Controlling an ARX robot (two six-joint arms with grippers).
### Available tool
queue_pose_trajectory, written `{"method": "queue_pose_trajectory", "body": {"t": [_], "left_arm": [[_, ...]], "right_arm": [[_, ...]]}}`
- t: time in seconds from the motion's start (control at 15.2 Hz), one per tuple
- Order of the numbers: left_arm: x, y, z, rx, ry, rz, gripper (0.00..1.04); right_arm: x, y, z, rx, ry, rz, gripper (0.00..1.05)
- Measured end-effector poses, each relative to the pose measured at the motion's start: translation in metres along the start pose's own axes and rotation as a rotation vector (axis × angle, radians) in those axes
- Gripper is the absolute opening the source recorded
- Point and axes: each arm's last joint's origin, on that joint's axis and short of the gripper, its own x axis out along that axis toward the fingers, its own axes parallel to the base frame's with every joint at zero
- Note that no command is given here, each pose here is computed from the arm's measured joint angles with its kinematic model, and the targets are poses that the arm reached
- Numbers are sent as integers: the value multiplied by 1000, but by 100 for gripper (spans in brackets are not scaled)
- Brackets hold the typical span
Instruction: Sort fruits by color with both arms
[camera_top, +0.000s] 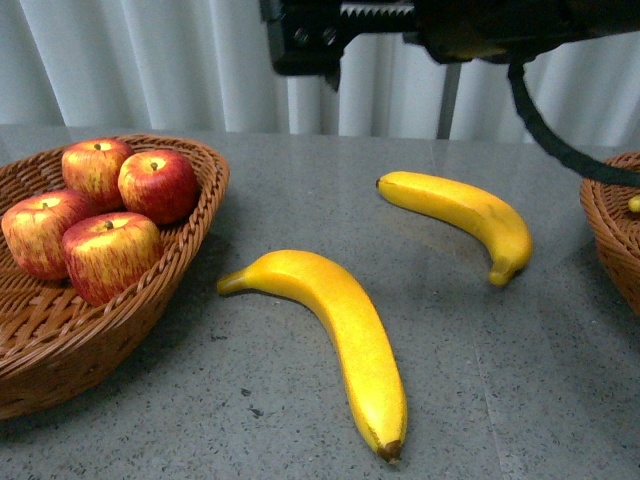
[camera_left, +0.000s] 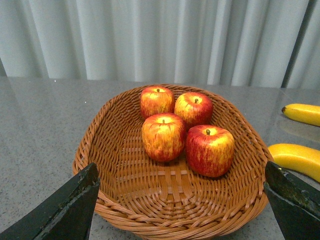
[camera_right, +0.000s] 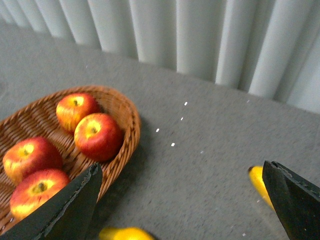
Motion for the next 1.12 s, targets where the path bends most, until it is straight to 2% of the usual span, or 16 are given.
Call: {"method": "queue_pose_trajectory", "body": {"t": [0.33,0.53,0.86,1.12], "left_arm": [[0,0,0,0,0,0,98],[0,0,0,0,0,0,98],[0,0,0,0,0,0,98],[0,0,0,0,0,0,98]], "right_arm": [[4,-7,-34,3,341,17,98],[2,1,-47,7,459,56,98],[-3,28,-66,-40,542,133,98],[5,29,-76,-74,516,82,98]]}}
